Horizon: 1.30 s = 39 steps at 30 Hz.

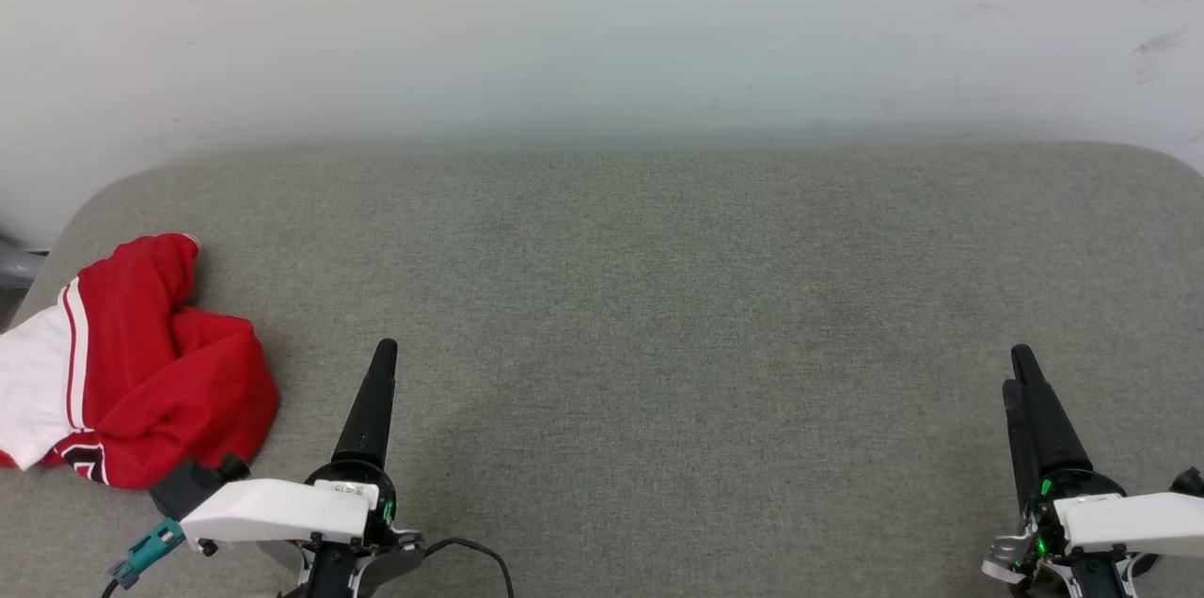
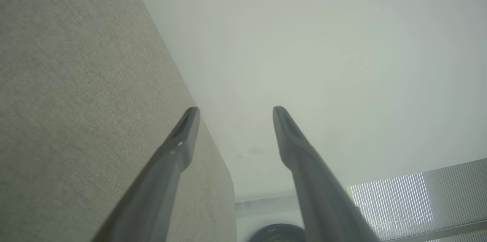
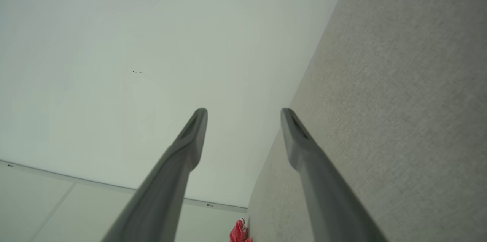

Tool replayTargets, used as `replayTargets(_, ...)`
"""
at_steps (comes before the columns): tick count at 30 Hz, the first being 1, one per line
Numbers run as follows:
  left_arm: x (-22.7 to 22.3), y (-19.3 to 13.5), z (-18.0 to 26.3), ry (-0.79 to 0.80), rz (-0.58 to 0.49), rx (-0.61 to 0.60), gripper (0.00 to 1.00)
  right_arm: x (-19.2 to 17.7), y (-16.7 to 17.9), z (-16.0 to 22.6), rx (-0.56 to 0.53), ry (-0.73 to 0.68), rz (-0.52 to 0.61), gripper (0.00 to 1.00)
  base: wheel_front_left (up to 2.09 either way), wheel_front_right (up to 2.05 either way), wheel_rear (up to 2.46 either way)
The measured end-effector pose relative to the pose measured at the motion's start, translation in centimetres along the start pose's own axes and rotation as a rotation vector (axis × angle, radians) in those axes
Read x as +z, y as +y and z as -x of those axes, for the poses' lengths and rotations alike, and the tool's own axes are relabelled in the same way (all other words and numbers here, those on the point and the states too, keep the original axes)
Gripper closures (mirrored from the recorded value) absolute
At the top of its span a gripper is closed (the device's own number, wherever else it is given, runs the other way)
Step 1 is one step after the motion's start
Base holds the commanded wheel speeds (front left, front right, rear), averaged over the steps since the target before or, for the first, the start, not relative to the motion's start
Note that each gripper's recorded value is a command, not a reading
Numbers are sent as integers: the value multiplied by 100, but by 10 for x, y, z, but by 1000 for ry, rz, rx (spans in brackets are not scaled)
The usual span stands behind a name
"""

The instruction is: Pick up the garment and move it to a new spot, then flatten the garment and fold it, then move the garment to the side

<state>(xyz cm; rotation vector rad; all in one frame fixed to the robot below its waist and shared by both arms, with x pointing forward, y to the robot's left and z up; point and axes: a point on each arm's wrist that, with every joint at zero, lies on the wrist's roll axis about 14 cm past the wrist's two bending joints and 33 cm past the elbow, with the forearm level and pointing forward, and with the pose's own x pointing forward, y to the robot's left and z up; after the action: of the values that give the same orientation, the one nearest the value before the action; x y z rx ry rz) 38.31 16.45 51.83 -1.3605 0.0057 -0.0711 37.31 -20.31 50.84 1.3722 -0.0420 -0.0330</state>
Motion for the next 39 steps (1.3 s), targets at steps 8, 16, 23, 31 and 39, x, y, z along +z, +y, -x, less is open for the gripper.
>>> replayTargets(8, 2, -9, -1, -14, -235, -31, 0, 2, 6, -1, 23, -6, 238, 0, 0, 0, 0)
replayTargets(16, 7, -14, 3, -39, -456, -47, 0, 0, 14, -1, 57, -6, 474, 0, 0, 0, 0)
replayTargets(23, 5, -19, 5, -41, -624, -69, 0, 0, 15, 1, 67, -7, 657, 0, 0, 0, 0)
replayTargets(31, 3, -23, 7, -44, -798, -92, 0, -4, 21, 2, 93, -1, 834, 0, 0, 0, 0)
replayTargets(39, 0, -27, 7, -42, -942, -107, 0, -7, 27, 2, 117, 3, 960, 0, 0, 0, 0)
